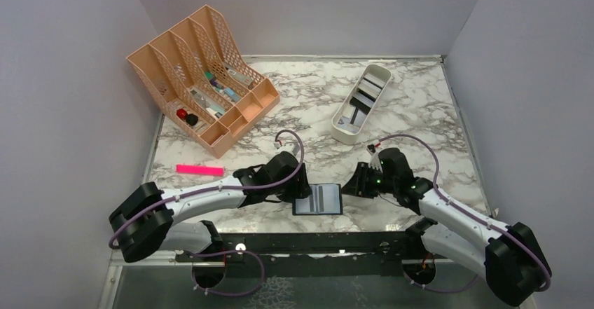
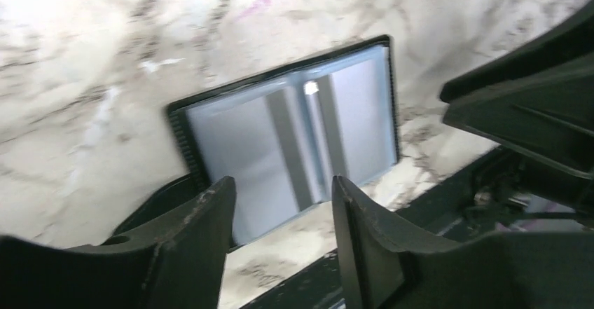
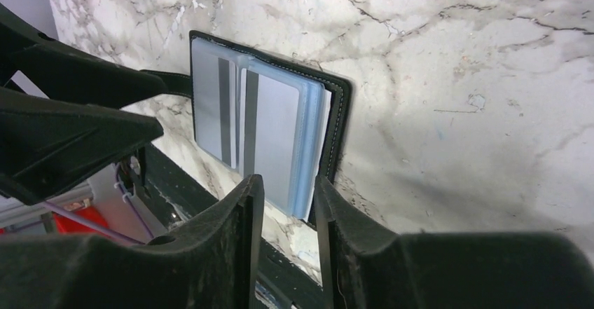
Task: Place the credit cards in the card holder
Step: Insert the credit card into the card holder, then close the card holder at the center of the board.
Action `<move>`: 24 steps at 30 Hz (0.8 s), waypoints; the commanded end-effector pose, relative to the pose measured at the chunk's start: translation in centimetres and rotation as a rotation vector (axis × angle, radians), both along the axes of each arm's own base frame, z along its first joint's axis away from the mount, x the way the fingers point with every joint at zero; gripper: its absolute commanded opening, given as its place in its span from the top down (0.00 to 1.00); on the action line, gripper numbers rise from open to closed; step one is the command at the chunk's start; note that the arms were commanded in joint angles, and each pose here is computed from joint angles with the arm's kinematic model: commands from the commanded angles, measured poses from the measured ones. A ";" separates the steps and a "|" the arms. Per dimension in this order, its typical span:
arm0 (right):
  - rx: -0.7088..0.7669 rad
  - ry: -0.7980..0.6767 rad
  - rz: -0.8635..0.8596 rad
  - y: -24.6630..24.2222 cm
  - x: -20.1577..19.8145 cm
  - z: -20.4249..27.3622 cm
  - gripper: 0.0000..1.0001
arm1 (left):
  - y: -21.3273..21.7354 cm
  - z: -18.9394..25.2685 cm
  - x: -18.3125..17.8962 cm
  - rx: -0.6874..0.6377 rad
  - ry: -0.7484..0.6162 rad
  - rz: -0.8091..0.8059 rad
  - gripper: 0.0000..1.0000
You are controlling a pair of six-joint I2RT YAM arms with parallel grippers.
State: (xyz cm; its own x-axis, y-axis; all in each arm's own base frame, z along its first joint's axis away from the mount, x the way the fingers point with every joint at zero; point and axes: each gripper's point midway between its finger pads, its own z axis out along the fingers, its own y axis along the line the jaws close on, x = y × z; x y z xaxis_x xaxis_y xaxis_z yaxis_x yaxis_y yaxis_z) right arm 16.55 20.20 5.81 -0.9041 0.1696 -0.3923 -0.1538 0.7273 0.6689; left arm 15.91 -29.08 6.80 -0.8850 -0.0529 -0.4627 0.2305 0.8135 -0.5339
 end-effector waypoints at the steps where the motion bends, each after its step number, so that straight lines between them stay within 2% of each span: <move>1: 0.039 0.019 0.047 0.9 -0.7 0.3 0.60 | 5.4 -1.2 0.8 0.202 -0.055 0.105 0.40; 8: 0.064 0.046 0.067 1.3 -1.1 -0.6 0.56 | 7.9 -2.2 0.1 0.225 -0.034 0.160 0.33; 13: 0.063 0.074 0.076 1.5 -1.3 -1.1 0.54 | 8.3 -3.0 0.1 0.256 -0.026 0.162 0.33; 16: 0.058 0.079 0.068 1.3 -1.3 -1.4 0.52 | 8.1 -3.4 0.1 0.261 -0.017 0.157 0.41; 20: 0.052 0.096 0.057 1.3 -1.4 -1.9 0.49 | 7.1 -3.2 0.1 0.218 -0.017 0.132 0.63; 24: 0.047 0.128 0.028 1.1 -1.6 -2.6 0.49 | 6.1 -3.1 0.0 0.166 -0.014 0.112 0.64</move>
